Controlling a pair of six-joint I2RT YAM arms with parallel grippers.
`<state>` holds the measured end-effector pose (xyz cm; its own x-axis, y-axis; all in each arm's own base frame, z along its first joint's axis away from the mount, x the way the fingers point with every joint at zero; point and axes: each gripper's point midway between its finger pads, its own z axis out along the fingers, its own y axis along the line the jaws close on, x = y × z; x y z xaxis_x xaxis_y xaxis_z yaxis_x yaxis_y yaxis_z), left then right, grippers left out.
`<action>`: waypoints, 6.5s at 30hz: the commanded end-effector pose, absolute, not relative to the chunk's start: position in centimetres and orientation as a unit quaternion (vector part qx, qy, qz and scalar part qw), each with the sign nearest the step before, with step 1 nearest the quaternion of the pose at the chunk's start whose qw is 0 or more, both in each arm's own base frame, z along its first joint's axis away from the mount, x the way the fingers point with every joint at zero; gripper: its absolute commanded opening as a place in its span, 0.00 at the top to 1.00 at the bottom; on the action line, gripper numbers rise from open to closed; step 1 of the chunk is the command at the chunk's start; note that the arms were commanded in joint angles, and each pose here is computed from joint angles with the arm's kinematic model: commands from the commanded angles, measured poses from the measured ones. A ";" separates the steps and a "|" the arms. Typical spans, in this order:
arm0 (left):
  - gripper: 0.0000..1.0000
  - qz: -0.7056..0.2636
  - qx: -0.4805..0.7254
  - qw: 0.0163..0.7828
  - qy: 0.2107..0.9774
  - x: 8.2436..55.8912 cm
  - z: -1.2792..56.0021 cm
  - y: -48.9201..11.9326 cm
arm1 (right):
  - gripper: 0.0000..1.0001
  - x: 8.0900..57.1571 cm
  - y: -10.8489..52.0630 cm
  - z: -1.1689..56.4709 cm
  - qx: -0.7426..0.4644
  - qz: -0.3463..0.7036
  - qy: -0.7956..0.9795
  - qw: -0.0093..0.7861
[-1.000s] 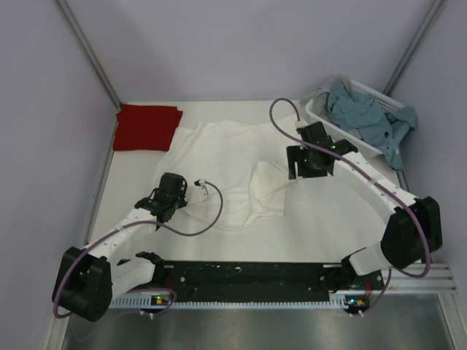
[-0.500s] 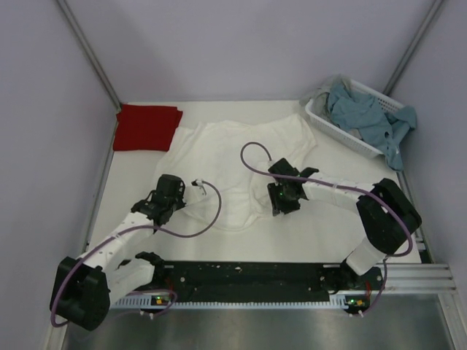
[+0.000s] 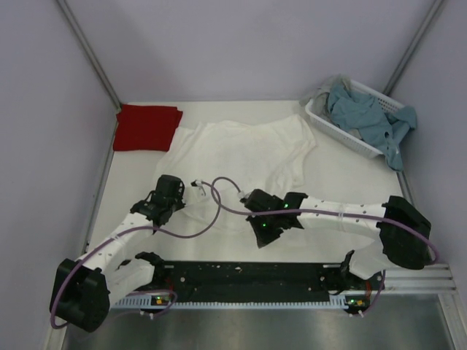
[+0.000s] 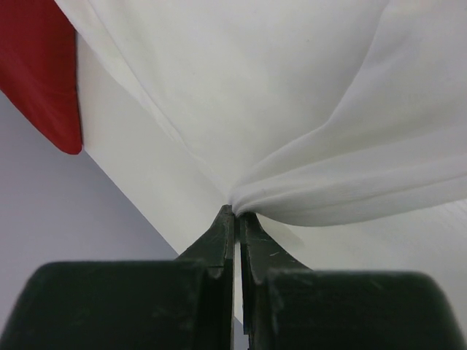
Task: Fold and stack the t-shirts
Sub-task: Flatten out the tshirt, then fold the flattened tshirt in 1/3 of the way
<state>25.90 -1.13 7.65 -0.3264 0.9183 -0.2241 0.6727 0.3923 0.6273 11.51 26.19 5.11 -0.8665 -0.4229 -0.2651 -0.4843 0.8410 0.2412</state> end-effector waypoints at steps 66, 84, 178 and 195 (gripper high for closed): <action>0.47 0.130 0.622 0.164 0.755 19.1 2.4 -8.0 | 1.00 20.1 7.2 18.7 0.080 0.047 0.902 0.422; 0.48 0.019 0.602 0.133 0.787 17.9 1.3 -11.7 | 1.00 20.4 6.6 19.6 0.085 0.036 0.894 0.439; 1.00 0.066 0.420 0.192 0.885 14.7 12.4 1.2 | 1.00 9.9 10.9 22.2 0.070 0.331 0.903 0.265; 1.00 0.091 0.403 0.331 0.848 27.4 12.1 -1.2 | 1.00 22.8 4.1 12.0 0.248 0.168 0.900 0.315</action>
